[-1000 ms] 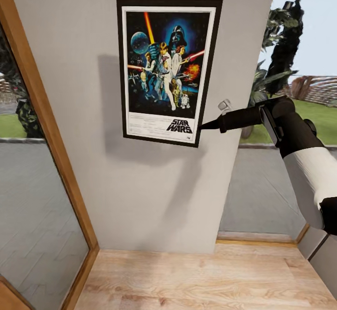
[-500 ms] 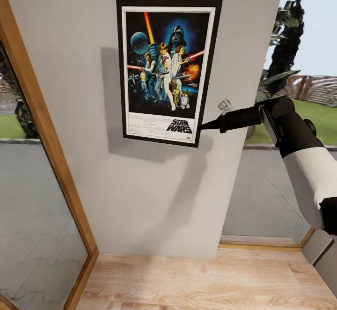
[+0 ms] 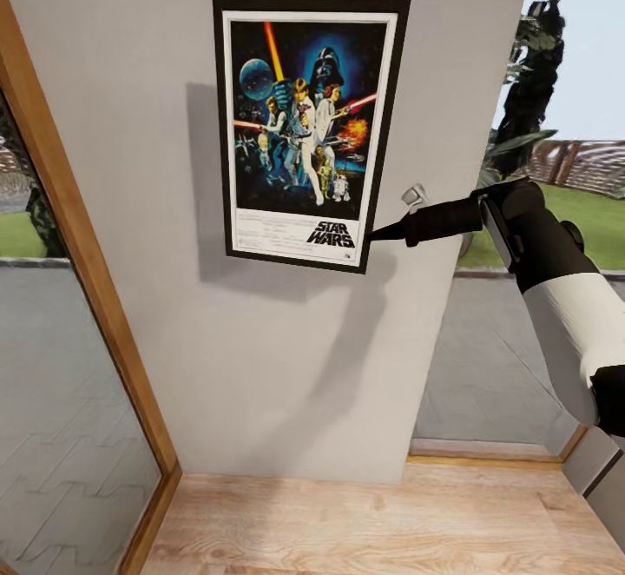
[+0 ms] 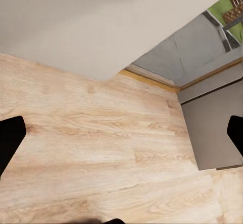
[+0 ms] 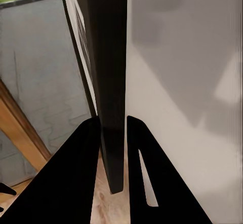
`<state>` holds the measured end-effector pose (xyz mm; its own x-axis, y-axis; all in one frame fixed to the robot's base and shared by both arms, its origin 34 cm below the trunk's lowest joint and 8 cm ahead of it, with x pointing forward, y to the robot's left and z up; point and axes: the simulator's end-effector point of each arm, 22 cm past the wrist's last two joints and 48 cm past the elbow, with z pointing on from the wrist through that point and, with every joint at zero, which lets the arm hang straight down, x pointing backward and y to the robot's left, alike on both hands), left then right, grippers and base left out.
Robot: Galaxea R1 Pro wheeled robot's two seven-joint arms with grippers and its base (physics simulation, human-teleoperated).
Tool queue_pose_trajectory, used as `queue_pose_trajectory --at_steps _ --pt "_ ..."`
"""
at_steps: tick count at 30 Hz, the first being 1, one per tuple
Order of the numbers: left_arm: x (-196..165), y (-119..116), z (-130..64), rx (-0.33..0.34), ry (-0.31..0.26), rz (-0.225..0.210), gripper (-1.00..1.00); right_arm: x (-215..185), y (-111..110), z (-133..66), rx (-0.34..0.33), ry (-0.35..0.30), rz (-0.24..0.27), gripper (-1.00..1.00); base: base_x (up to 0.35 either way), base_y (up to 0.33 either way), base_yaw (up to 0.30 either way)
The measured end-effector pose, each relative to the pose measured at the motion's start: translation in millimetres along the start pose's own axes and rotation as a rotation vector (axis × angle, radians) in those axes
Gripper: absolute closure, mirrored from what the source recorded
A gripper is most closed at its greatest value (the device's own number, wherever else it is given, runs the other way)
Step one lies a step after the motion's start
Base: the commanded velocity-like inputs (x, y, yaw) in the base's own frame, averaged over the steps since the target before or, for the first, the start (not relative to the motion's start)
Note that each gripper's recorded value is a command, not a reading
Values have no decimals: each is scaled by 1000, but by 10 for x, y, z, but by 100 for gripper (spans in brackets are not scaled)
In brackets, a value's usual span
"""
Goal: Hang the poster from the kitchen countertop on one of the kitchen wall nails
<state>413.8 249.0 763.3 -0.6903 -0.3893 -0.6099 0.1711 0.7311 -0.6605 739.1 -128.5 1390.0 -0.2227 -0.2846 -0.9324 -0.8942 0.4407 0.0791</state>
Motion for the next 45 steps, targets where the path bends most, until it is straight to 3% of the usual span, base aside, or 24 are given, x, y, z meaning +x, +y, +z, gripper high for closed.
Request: queue_pose_trajectory --at_steps 45 --pt "-1 2 2 0 0 -1 -100 -1 -2 3 0 0 -1 100 105 0 0"
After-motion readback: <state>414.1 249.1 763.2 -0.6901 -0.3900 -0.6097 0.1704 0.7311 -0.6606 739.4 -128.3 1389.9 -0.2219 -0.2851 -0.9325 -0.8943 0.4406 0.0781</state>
